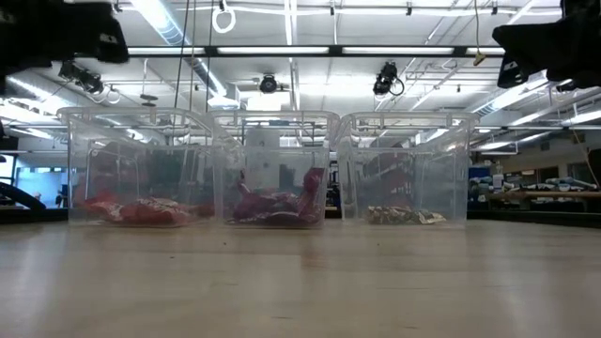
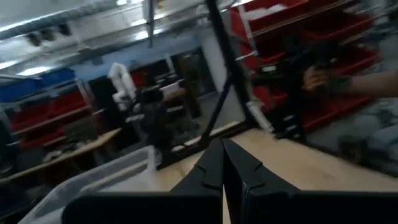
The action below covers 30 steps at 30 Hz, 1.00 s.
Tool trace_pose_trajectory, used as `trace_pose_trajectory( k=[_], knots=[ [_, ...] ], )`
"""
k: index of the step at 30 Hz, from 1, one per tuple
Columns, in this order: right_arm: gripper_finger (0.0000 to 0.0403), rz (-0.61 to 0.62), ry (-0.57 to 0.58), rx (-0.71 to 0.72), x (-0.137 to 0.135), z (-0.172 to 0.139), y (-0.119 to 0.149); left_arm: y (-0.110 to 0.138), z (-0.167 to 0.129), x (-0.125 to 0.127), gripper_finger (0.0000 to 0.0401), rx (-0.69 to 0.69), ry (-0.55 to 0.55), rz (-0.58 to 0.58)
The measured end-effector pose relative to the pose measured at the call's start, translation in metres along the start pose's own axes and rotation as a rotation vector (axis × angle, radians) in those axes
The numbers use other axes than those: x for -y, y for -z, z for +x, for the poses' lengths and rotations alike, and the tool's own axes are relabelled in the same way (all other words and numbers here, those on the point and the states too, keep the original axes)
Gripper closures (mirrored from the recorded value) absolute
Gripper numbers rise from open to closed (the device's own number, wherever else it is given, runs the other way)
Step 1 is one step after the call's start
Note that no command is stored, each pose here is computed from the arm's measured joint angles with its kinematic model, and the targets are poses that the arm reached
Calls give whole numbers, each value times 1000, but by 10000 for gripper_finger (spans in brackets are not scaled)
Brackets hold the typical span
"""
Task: Sort candy
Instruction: Return to Home Position
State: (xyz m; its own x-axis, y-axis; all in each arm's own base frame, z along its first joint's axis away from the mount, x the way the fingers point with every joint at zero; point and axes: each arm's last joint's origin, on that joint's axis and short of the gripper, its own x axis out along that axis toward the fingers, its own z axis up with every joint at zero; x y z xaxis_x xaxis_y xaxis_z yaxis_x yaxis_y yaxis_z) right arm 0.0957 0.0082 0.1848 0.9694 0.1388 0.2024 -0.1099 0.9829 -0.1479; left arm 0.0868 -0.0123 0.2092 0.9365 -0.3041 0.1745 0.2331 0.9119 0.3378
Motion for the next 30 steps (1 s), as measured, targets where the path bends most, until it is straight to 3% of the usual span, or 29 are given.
trace_pose_trajectory(
  k=[3,7,13,18,30],
  knots=[
    [403,-3,-1,-2,0,0,0,25,3,5,401,0,-67,10],
    [403,3,-2,-4,0,0,0,30,4,7,401,-53,-60,-1],
    [403,3,-4,-13,0,0,1,27,4,5,401,-40,-101,79],
    [403,16,3,-79,-1,0,8,39,2,3,401,-204,-255,4],
    [403,35,15,-76,0,0,7,40,2,3,393,-199,-262,-64]
  ],
)
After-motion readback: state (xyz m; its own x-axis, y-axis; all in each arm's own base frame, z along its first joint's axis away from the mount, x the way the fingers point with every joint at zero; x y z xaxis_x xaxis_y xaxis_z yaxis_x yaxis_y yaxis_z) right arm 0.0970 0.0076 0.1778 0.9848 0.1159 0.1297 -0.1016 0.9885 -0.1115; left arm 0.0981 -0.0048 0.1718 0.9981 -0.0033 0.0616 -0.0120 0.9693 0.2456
